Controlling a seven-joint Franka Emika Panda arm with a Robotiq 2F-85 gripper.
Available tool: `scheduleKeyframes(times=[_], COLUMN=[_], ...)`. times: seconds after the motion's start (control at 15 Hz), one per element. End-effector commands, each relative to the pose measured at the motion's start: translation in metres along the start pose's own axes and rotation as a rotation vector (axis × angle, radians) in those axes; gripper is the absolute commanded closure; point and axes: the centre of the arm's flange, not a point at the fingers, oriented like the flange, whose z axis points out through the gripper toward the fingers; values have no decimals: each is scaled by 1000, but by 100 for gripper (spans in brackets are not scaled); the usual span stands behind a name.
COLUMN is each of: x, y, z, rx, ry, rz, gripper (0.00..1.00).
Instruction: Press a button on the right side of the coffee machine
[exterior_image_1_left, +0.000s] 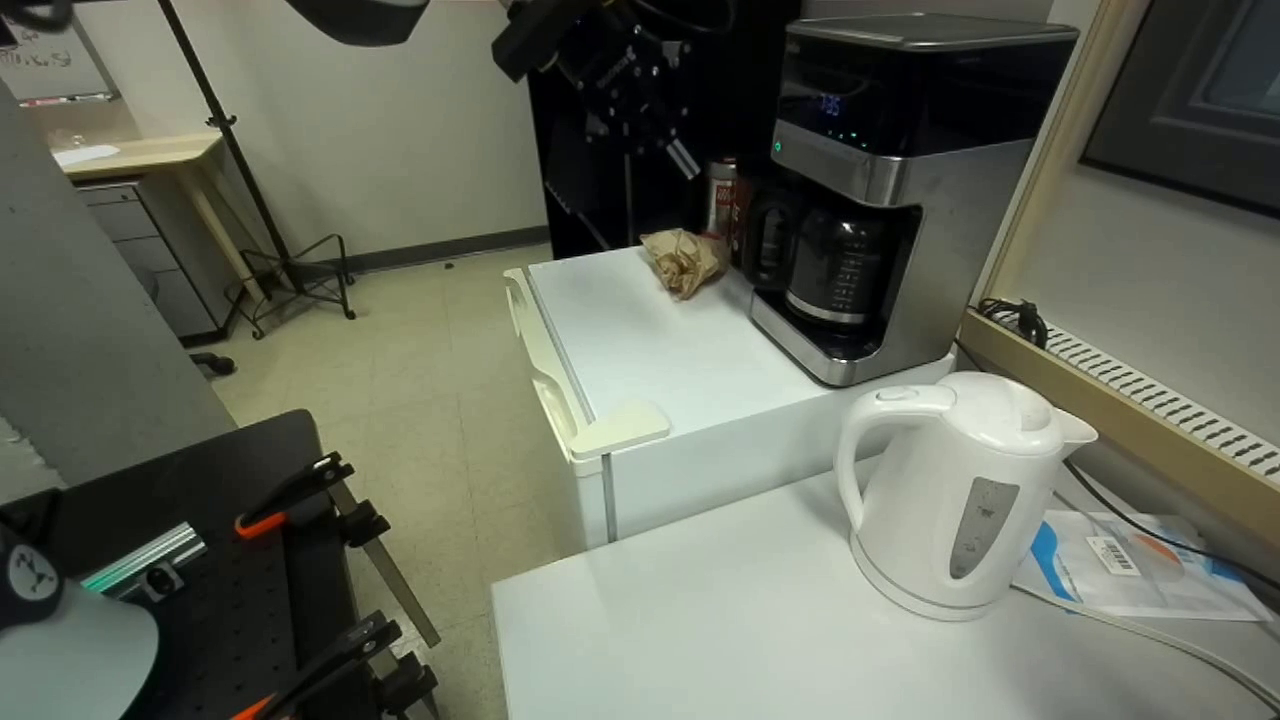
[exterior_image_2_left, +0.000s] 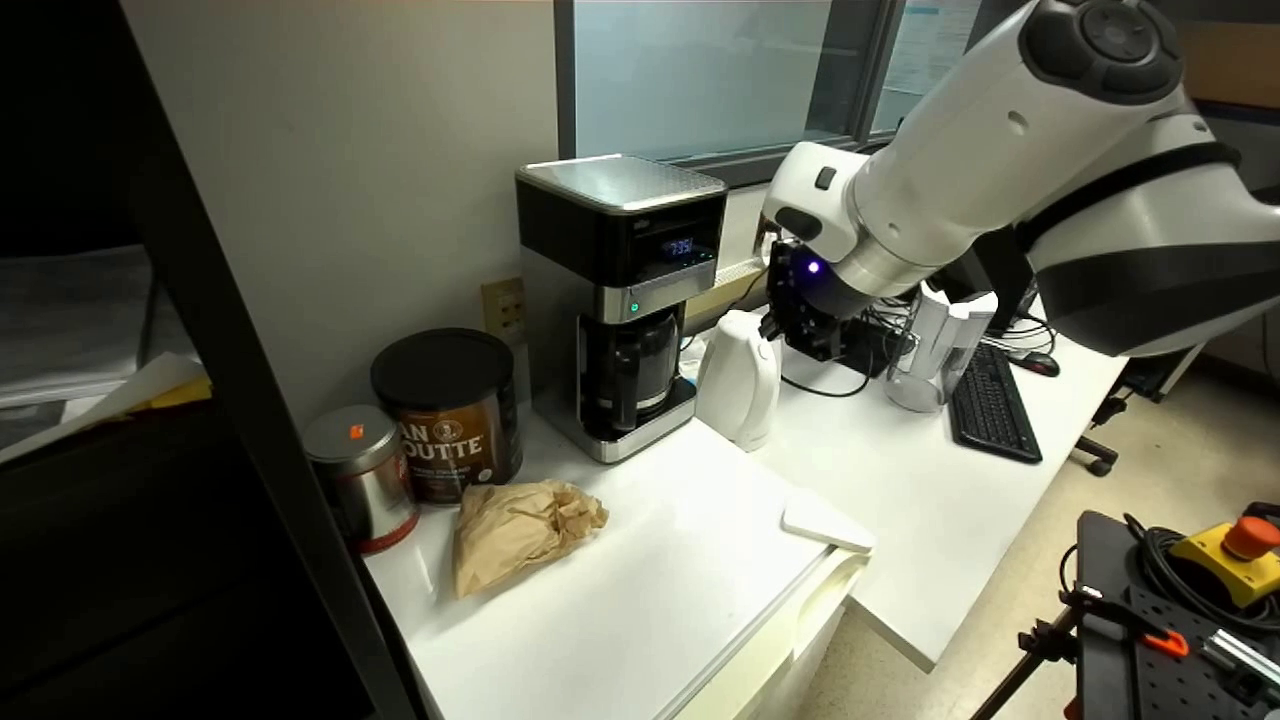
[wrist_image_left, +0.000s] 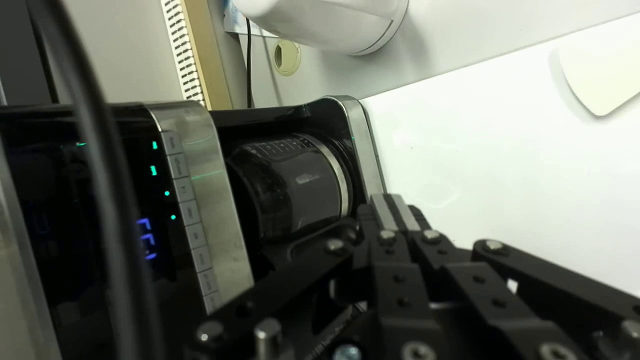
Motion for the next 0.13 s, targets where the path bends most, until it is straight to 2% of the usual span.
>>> scheduleKeyframes(times=[0.0,0.07], x=[-14,-16], y=[-10,-12], z=[-18,-19], rx=[-27,-31], ry=[-6,-4], rz=[-37,-41], gripper=[100,100])
